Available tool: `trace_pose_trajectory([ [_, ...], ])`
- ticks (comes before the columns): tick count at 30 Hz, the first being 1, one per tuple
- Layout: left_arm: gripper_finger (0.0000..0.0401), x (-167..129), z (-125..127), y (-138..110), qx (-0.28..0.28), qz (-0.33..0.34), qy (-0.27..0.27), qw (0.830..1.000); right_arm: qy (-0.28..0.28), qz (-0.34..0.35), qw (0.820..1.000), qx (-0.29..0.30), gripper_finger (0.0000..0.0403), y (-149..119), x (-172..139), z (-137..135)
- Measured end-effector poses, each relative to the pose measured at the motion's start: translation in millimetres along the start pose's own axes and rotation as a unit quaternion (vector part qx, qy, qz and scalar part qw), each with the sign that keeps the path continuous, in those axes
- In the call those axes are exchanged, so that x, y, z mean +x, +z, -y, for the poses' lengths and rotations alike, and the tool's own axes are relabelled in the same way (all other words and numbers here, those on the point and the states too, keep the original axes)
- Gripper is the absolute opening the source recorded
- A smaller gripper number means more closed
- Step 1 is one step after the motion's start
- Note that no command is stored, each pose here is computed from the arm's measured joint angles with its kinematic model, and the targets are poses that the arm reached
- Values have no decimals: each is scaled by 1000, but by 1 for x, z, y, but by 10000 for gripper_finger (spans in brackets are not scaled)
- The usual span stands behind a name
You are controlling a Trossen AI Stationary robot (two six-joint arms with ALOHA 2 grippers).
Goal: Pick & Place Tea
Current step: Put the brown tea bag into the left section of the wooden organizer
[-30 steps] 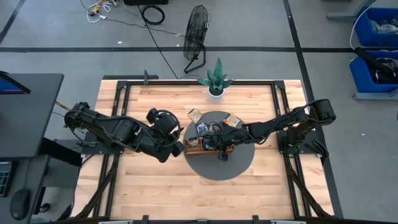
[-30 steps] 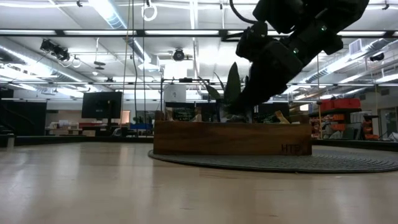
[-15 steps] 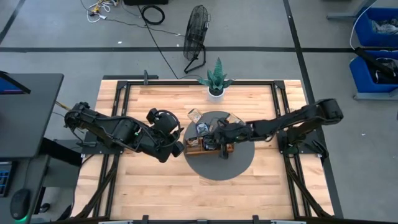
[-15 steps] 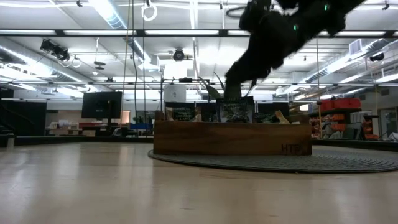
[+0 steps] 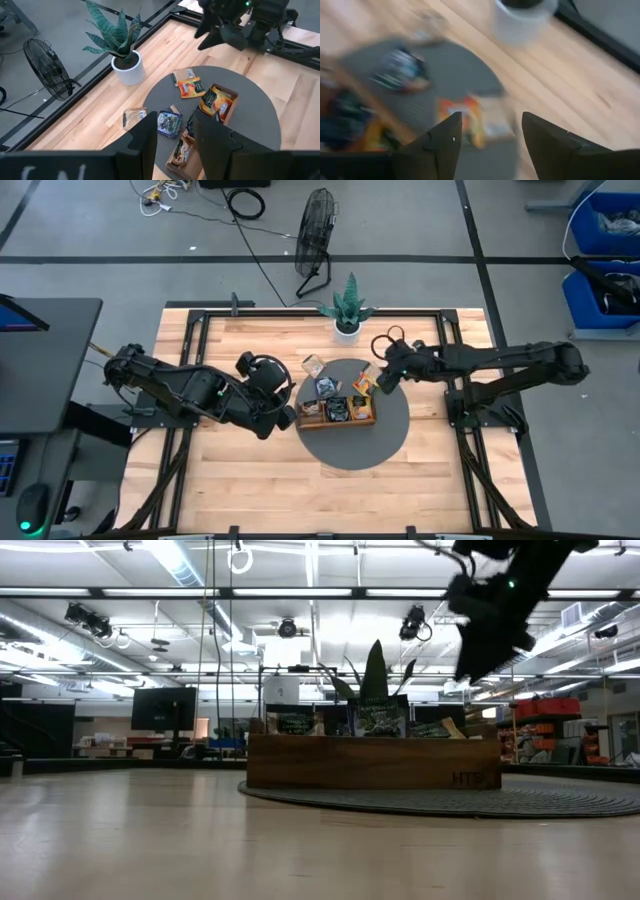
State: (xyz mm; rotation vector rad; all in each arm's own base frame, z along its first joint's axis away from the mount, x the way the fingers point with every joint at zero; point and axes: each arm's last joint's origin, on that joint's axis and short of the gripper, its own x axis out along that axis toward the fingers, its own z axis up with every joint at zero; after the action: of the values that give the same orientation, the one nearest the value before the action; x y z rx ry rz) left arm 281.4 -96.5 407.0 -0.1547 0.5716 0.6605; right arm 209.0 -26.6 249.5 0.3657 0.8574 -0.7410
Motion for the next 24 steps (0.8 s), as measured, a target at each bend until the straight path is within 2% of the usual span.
trace_pose_trajectory([
  [2, 131, 1, -1, 1, 2, 2, 3, 1000, -26, -25, 999, 17, 212, -1, 7, 7],
  [9, 131, 6, -3, 6, -2, 9, 6, 1000, -40, -122, 988, 82, 213, 5, 51, 23],
  [15, 131, 6, -4, 6, -3, 8, 8, 1000, -40, -175, 982, 64, 213, 5, 89, 25],
  [24, 131, 6, -3, 6, -11, 7, 2, 1000, -19, -187, 982, 32, 213, 4, 124, 22],
])
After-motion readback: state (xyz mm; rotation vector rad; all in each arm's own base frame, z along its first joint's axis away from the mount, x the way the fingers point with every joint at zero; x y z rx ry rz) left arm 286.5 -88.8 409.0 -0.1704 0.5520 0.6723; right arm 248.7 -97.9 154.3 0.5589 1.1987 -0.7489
